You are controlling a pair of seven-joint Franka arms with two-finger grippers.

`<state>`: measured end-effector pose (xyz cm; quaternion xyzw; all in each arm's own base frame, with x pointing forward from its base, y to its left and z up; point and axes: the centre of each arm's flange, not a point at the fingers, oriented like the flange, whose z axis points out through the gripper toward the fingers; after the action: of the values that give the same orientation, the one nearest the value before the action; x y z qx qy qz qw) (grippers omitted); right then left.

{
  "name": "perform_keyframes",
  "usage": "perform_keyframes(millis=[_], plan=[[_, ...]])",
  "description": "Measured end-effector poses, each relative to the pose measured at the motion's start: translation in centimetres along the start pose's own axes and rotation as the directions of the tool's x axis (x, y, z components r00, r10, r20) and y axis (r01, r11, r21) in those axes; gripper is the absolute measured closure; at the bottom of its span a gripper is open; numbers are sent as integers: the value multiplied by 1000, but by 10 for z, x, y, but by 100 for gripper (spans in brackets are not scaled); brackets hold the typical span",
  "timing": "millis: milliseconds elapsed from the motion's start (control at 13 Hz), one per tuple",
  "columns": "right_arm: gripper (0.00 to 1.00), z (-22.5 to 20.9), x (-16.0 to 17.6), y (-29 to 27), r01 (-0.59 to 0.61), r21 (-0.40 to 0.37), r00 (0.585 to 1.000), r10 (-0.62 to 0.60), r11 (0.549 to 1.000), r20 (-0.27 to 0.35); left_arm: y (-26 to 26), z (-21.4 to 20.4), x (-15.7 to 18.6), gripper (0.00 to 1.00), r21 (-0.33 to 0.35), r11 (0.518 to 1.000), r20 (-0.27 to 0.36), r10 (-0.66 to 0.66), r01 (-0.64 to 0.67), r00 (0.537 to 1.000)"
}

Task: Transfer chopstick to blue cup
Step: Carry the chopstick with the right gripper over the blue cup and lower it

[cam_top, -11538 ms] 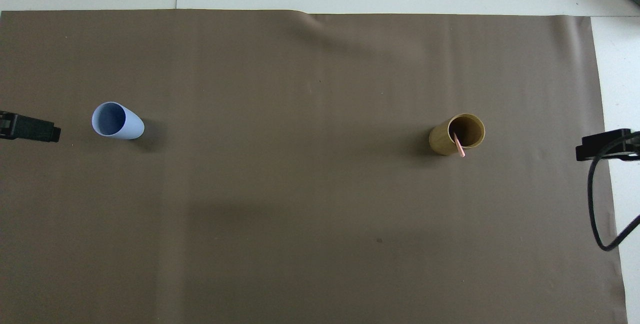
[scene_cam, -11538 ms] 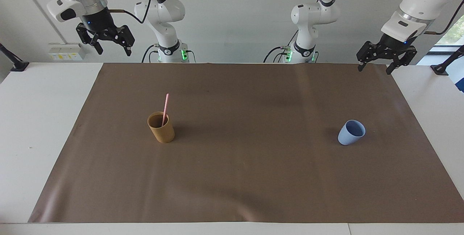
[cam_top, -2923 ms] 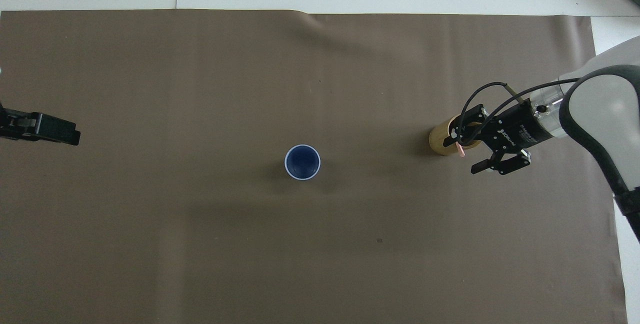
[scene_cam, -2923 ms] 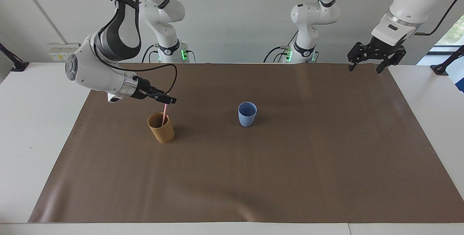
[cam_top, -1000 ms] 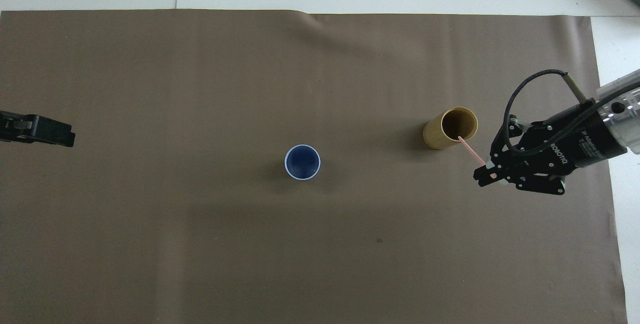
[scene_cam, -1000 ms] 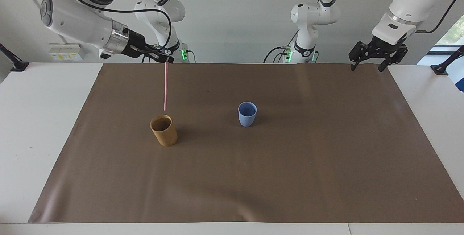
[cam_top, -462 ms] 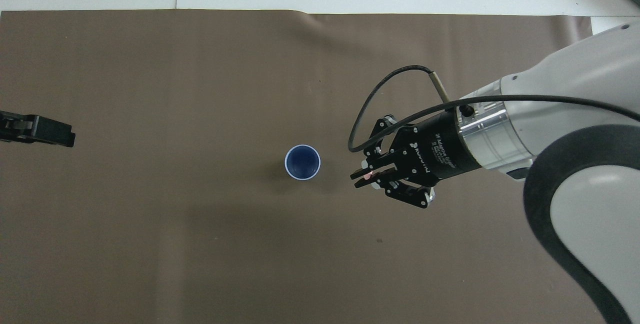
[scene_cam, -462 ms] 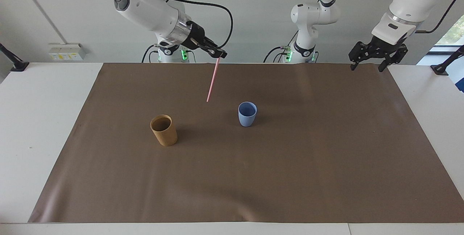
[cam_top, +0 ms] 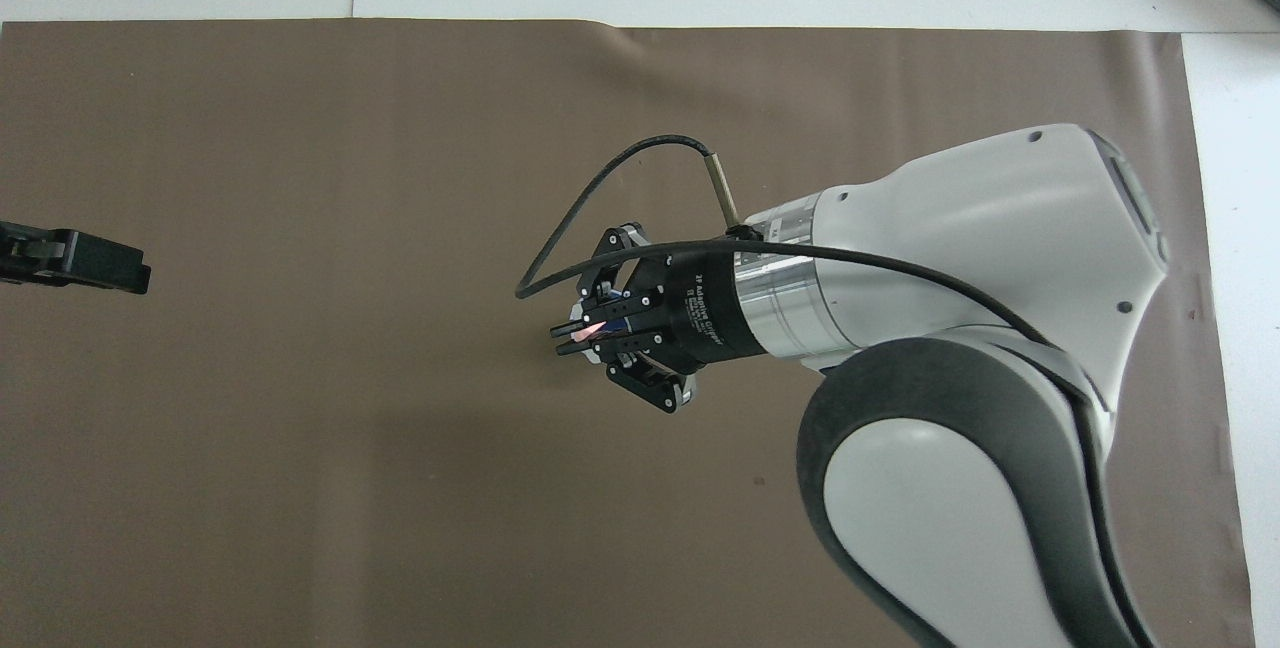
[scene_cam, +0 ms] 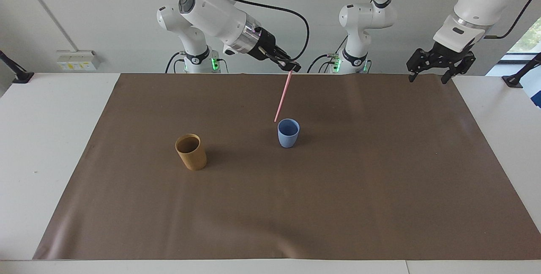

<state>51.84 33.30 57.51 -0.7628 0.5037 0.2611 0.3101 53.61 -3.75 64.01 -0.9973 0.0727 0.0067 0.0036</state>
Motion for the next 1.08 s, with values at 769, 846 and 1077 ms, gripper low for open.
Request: perform_keyframes(millis=[769, 846, 1077], plan=[[91, 59, 26, 9, -115, -43, 993, 116, 992, 12, 0, 0, 0, 0, 0, 1000, 0, 0, 0, 1000], [91, 66, 34, 8, -128, -39, 992, 129, 991, 4, 0, 0, 0, 0, 0, 1000, 0, 0, 0, 1000], [91, 79, 49, 9, -147, -49, 989, 147, 988, -9, 0, 0, 0, 0, 0, 1000, 0, 0, 0, 1000]])
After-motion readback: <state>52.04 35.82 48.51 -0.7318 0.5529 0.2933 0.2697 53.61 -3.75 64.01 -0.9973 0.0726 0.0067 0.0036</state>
